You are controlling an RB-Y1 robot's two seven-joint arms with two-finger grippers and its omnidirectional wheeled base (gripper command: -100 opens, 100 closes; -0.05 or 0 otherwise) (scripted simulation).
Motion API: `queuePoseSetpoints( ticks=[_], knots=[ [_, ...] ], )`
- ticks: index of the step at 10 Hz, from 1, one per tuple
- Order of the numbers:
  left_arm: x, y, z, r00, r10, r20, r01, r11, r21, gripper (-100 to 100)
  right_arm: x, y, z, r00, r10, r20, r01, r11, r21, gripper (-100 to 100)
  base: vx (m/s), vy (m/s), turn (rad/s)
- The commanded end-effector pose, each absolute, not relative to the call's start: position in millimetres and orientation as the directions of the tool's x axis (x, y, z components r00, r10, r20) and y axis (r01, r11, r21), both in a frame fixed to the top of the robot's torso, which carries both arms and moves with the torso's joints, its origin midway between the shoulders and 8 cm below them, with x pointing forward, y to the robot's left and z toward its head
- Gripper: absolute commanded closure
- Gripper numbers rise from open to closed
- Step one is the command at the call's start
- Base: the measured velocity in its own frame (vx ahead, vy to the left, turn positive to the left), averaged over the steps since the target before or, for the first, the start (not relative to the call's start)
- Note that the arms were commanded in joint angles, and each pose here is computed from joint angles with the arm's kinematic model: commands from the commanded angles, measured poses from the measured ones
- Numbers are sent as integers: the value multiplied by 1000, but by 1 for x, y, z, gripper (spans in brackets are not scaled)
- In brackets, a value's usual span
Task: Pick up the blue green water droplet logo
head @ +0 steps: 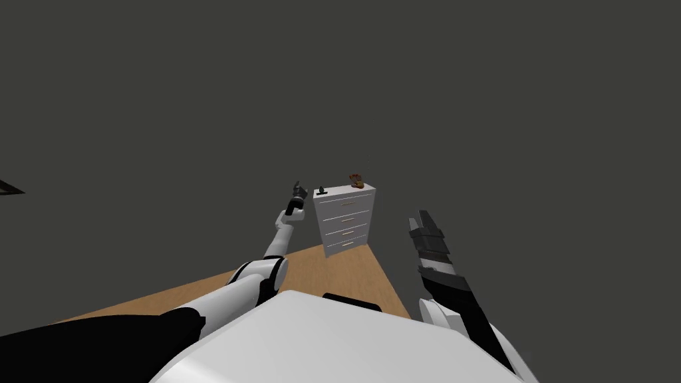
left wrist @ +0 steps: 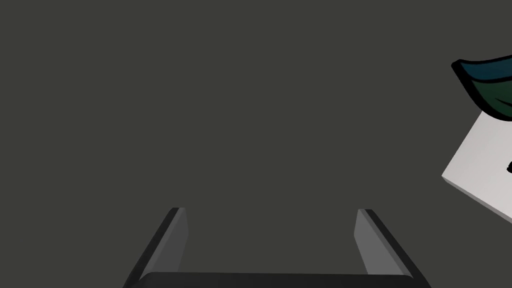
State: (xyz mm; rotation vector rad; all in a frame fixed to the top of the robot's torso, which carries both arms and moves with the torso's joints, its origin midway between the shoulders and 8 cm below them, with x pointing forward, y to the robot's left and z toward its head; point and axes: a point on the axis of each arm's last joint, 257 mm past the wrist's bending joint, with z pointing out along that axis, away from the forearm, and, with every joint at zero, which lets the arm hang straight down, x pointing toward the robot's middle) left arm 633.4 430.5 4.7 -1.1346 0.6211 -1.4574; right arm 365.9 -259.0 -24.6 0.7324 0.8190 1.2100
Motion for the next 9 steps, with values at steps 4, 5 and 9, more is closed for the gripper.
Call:
queuePoseSetpoints(
  ticks=[4,5,9],
  knots=[
    [655,452,-5,131,-909,395,407,-314,-858,-100,366,-259,-25,150,978,-147,-500,204,842,0,2,-94,58],
    [656,453,-11,136,-908,397,398,-316,-861,-100,366,-259,-25,150,978,-147,-500,204,842,0,3,-85,36],
    [674,468,-21,164,-849,502,370,-418,-829,-100,366,-259,-25,150,978,-147,-500,204,842,0,23,-103,53]
  ],
)
